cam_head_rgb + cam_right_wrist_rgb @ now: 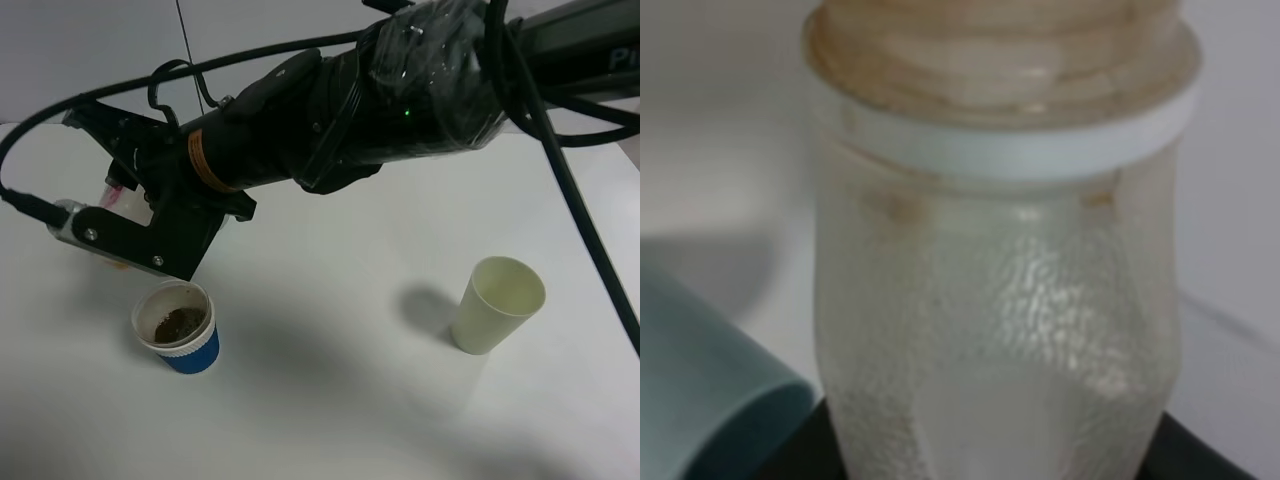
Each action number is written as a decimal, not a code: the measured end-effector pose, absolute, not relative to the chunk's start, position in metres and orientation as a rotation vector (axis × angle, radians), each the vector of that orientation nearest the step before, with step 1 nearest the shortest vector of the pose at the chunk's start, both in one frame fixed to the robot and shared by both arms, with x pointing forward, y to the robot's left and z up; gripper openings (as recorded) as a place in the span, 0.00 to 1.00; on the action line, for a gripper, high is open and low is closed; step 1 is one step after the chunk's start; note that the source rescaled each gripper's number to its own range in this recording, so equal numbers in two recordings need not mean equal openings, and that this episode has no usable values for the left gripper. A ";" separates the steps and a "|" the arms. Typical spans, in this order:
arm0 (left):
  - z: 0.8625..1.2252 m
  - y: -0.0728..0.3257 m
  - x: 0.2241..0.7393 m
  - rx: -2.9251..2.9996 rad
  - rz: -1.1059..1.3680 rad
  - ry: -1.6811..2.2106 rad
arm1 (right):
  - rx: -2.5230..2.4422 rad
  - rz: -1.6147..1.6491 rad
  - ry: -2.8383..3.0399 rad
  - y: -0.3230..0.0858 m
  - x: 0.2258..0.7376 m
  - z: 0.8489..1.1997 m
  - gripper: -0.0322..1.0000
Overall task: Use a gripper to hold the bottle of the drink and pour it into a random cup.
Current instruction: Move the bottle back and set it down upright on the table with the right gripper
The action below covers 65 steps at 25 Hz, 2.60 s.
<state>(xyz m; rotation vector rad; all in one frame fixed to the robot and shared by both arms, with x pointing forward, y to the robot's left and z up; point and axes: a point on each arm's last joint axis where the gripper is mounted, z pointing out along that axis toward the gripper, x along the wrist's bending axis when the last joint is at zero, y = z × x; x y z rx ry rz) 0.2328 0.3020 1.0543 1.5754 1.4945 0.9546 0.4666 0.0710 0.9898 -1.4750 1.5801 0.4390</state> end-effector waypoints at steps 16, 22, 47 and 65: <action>1.054 0.302 0.233 1.575 0.955 1.494 | -0.359 1.053 2.228 0.048 0.499 1.003 0.04; 1.054 0.302 0.233 1.575 0.955 1.494 | -0.057 1.209 2.214 0.025 0.513 1.038 0.04; 1.054 0.302 0.233 1.575 0.955 1.494 | 0.676 1.402 2.309 -0.110 0.533 0.995 0.04; 1.054 0.302 0.233 1.575 0.955 1.494 | 0.733 1.365 2.190 -0.125 0.549 0.939 0.04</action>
